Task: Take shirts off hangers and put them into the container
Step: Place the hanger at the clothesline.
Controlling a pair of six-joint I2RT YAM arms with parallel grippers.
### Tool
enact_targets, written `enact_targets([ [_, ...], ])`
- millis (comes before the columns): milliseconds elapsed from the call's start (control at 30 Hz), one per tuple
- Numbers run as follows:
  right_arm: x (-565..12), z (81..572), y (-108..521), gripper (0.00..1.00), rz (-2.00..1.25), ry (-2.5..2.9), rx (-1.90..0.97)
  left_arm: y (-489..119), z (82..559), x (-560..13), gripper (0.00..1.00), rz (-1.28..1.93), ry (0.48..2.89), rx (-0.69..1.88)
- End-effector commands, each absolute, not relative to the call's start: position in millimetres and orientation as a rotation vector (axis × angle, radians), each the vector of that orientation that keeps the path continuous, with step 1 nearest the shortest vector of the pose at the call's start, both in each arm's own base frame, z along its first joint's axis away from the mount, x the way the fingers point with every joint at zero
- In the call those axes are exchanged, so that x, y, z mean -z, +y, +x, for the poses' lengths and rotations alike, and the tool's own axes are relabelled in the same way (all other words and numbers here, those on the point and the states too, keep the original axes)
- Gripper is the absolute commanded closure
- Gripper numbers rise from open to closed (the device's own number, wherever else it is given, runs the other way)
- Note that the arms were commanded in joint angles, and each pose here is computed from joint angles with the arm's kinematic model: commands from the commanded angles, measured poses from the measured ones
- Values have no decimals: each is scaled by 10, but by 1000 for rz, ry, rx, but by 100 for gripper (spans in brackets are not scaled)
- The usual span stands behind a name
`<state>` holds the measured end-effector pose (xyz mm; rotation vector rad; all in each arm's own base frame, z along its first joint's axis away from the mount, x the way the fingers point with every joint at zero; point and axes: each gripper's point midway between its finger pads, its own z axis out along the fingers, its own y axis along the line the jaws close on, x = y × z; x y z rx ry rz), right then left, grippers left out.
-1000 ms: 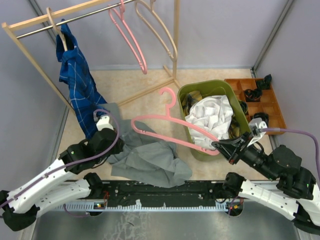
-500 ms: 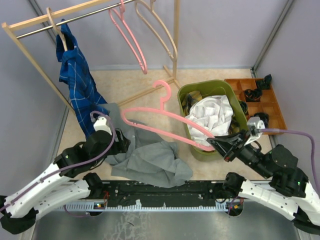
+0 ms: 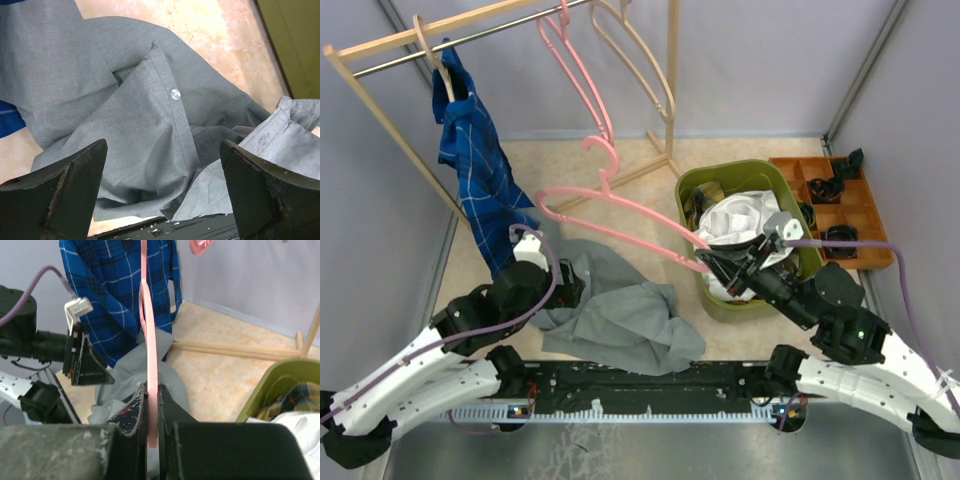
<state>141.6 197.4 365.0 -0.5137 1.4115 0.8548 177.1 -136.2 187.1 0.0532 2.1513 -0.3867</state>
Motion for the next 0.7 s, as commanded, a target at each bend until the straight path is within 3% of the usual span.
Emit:
enact_targets([
  [0, -4155, 1544, 2033, 100, -446, 1241, -842, -1397, 1820, -1819, 1, 110, 2123, 375],
  [667, -4743, 2197, 2597, 100, -275, 1067, -707, -1317, 1827, -1870, 1, 39, 2105, 369],
])
